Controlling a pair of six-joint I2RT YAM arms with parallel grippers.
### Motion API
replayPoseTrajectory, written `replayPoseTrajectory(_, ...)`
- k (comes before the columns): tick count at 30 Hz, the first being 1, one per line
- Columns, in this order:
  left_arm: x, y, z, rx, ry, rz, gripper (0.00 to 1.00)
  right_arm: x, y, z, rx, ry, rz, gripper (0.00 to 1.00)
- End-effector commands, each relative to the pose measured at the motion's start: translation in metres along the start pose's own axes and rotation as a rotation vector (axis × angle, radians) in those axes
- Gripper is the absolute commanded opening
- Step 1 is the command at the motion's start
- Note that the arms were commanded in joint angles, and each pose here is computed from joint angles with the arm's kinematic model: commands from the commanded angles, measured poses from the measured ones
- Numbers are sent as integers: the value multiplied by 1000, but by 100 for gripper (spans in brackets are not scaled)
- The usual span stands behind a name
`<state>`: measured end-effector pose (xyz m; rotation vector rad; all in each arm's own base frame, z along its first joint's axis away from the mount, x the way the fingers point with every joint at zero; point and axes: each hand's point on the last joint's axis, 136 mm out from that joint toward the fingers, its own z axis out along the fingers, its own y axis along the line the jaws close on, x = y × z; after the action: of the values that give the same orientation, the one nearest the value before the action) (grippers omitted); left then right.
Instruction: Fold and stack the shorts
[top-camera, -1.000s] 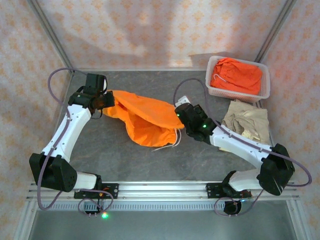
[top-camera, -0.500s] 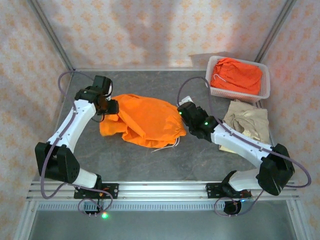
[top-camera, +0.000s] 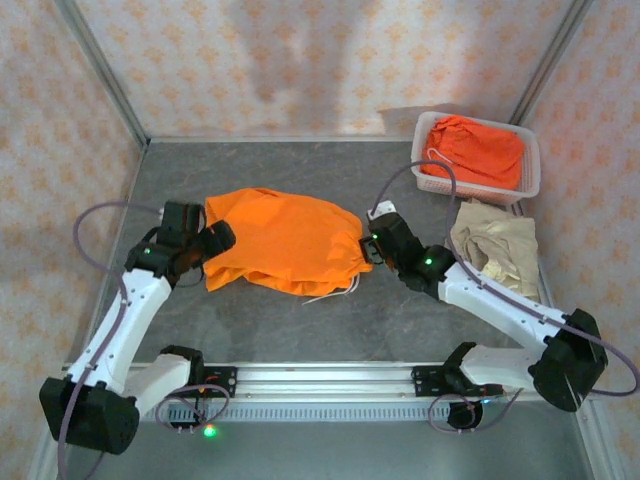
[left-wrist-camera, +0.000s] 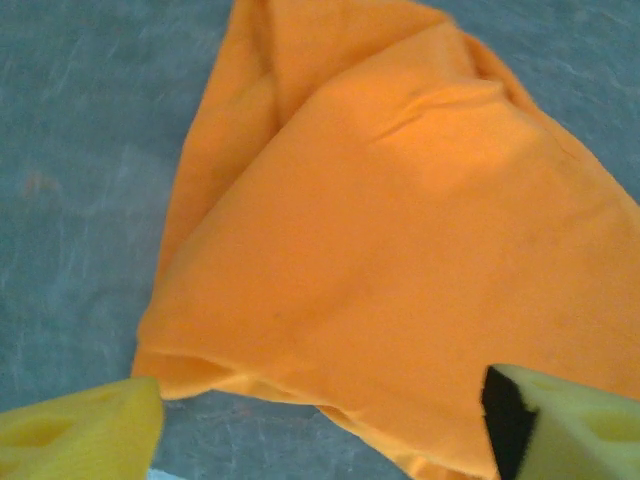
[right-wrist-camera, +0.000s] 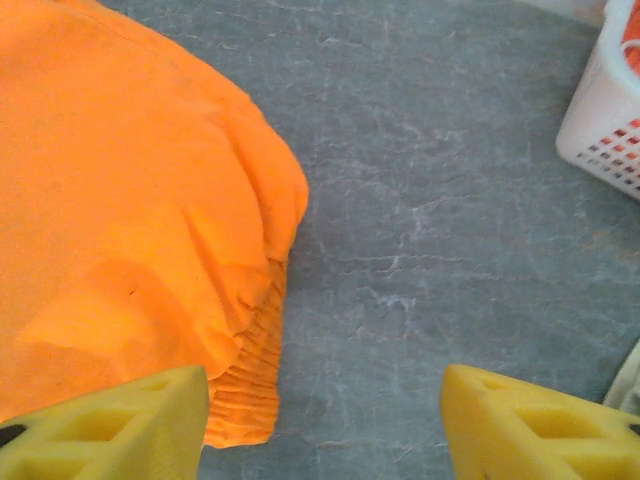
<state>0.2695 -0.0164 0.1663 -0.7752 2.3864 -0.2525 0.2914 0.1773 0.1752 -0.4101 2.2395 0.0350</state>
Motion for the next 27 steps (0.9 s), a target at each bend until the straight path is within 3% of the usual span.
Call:
replayPoseTrajectory(1, -2, 13, -3, 32, -73, -321, 98, -6, 5, -7, -50, -46, 104, 64)
replayPoseTrajectory(6, 5, 17, 7, 116, -56, -620, 100, -6, 7, -7, -71, -60, 171, 65)
replayPoseTrajectory(11, 20, 25, 31, 142, 15, -834, 100, -2, 7, -5, -73, -60, 200, 65)
replayPoseTrajectory(18, 18, 36, 48, 159, 21, -951, 97, 7, 9, -2, -85, -52, 232, 64)
replayPoseTrajectory(27, 10, 33, 70, 162, 71, -972, 69, 16, 17, 4, -132, -32, 399, 64)
